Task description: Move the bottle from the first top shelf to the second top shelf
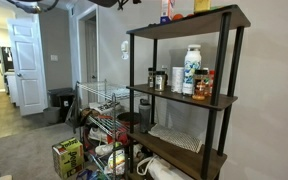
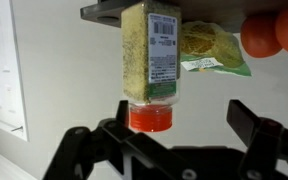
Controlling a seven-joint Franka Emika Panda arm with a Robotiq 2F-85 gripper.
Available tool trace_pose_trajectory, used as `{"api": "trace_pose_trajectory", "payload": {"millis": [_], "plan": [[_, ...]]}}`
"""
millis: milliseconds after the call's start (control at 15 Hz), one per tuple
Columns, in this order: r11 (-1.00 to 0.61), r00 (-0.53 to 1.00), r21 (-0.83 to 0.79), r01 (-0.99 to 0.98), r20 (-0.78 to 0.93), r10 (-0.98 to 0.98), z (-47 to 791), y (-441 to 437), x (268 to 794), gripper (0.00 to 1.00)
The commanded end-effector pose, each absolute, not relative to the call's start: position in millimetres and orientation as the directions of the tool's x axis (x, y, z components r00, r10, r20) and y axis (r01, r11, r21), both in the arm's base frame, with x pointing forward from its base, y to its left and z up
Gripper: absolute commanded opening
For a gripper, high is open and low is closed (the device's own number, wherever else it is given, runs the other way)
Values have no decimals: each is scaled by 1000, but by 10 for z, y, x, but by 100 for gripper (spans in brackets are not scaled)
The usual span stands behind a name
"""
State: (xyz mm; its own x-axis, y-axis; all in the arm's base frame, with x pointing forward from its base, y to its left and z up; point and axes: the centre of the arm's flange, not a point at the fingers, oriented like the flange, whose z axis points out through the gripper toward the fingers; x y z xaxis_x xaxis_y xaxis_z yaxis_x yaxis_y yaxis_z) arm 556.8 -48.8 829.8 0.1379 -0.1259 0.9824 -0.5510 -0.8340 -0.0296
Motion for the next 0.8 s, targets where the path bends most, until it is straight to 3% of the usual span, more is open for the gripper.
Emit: {"api": "trace_pose_trajectory", "payload": {"millis": [0,733], "plan": [[-828,160,-32,-560,976,-146,8335,-500,6004,100],[-739,168,-132,-660,933,-317,8071,-814,6467,100]]}}
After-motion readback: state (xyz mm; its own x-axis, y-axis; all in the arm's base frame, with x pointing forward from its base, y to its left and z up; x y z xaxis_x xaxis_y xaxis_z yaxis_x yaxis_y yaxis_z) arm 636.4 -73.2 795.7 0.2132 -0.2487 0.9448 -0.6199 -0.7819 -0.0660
